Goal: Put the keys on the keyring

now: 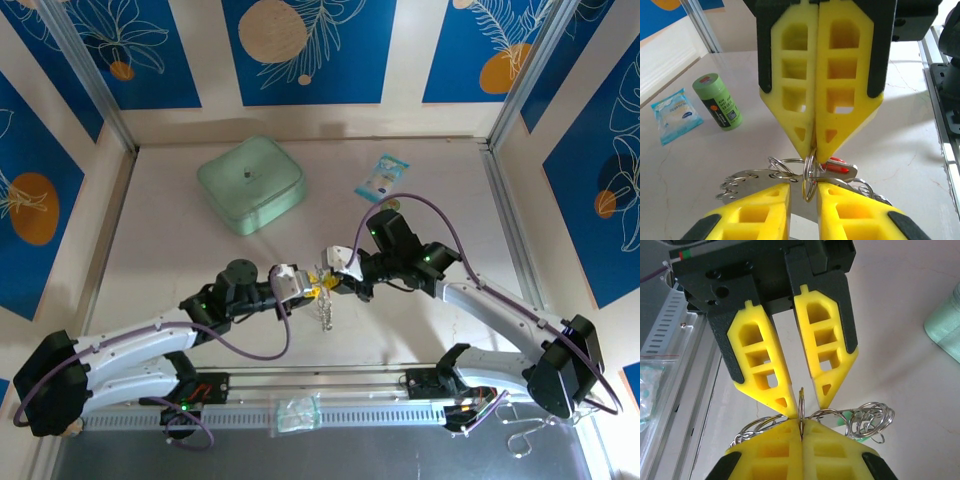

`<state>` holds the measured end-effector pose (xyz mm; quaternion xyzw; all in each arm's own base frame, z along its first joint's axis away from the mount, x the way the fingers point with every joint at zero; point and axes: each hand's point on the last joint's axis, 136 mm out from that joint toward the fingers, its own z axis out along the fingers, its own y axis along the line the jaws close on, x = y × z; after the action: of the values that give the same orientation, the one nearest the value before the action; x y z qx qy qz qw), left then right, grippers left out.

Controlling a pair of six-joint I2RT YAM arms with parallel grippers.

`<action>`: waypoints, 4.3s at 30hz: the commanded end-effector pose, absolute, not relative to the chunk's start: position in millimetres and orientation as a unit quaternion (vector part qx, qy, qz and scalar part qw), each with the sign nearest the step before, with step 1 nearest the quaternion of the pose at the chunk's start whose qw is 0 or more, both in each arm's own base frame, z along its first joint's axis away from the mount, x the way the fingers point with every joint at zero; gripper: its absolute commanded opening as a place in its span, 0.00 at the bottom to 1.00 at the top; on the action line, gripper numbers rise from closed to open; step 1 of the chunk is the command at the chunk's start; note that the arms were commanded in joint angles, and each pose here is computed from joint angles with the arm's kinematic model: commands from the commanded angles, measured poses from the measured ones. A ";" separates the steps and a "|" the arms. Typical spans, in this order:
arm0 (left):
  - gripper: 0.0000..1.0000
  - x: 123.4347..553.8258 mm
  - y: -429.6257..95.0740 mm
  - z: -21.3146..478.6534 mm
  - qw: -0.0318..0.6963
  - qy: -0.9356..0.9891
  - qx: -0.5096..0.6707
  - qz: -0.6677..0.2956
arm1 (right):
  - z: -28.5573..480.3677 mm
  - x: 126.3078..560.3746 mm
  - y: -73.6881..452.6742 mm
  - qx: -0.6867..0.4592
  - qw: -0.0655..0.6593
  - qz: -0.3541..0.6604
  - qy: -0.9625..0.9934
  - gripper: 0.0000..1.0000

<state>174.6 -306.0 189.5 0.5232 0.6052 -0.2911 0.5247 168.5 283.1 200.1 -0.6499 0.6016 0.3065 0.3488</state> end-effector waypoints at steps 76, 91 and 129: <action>0.17 165.5 -303.8 205.7 0.553 0.586 0.495 -0.326 | 203.3 161.3 290.2 -0.654 0.341 0.343 0.581 0.00; 0.00 162.8 -309.6 206.6 0.535 0.580 0.525 -0.319 | 209.3 159.8 295.3 -0.677 0.338 0.316 0.573 0.00; 0.00 161.8 -303.3 213.3 0.573 0.559 0.503 -0.325 | 212.0 161.2 283.0 -0.335 0.203 0.497 0.774 0.29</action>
<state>164.8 -300.4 194.2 0.5104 0.5866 -0.3132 0.5453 163.8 280.0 195.2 -0.3487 0.7832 0.4699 0.2104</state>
